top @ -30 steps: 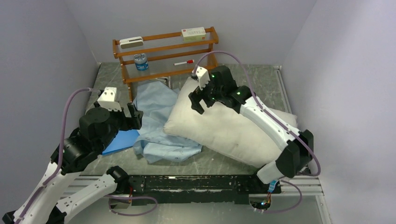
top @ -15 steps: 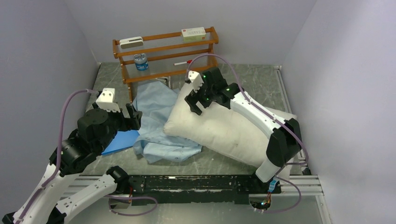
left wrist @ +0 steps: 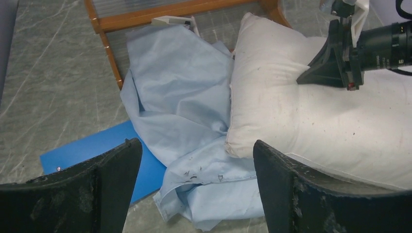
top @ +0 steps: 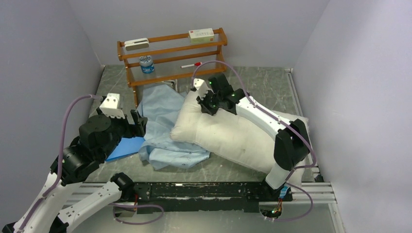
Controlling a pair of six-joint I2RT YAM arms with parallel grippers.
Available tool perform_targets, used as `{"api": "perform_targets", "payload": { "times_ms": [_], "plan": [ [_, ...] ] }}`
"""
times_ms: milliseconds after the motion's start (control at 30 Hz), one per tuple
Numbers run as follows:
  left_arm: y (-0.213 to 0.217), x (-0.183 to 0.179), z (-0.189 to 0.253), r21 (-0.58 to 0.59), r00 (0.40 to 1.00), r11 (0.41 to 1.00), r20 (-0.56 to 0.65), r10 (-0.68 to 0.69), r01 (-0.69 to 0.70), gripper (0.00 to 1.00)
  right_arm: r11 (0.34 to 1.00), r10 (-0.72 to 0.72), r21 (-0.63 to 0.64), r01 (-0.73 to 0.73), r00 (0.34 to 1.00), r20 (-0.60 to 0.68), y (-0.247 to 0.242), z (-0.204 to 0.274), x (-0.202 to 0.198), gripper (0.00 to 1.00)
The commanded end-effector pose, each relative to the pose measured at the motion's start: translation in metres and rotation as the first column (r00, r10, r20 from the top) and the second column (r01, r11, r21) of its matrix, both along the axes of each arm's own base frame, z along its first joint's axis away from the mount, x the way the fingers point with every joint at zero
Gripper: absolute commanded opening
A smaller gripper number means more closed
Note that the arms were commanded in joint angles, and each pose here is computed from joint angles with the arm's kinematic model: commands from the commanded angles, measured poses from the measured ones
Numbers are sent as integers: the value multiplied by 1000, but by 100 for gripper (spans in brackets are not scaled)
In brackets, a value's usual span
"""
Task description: Put the pillow into the pillowcase
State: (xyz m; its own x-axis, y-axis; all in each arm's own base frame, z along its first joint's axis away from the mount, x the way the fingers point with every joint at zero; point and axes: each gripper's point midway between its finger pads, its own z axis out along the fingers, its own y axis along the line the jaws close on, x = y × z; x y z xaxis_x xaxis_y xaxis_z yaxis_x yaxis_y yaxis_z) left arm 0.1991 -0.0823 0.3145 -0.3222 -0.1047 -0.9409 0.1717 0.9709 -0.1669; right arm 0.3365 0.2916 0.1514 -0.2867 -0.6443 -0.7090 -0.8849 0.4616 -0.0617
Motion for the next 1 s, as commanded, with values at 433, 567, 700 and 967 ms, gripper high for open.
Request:
{"api": "perform_targets", "payload": {
  "times_ms": [433, 567, 700, 967],
  "plan": [
    [-43, 14, -17, 196, 966, 947, -99, -240, 256, 79, 890, -449, 229, 394, 844, 293, -85, 158, 11, 0],
    [-70, 14, -55, 248, 895, 866, -229, -383, 434, 78, 810, -583, 296, 506, 750, 312, -130, 180, 13, 0],
    [-101, 8, -70, 339, 753, 675, -221, -620, 655, 71, 726, -687, 323, 607, 655, 313, -172, 187, 15, 0],
    [-142, 6, -110, 504, 475, 338, -171, -863, 795, 65, 656, -753, 400, 640, 588, 294, -196, 203, 17, 0]
  ]
}}
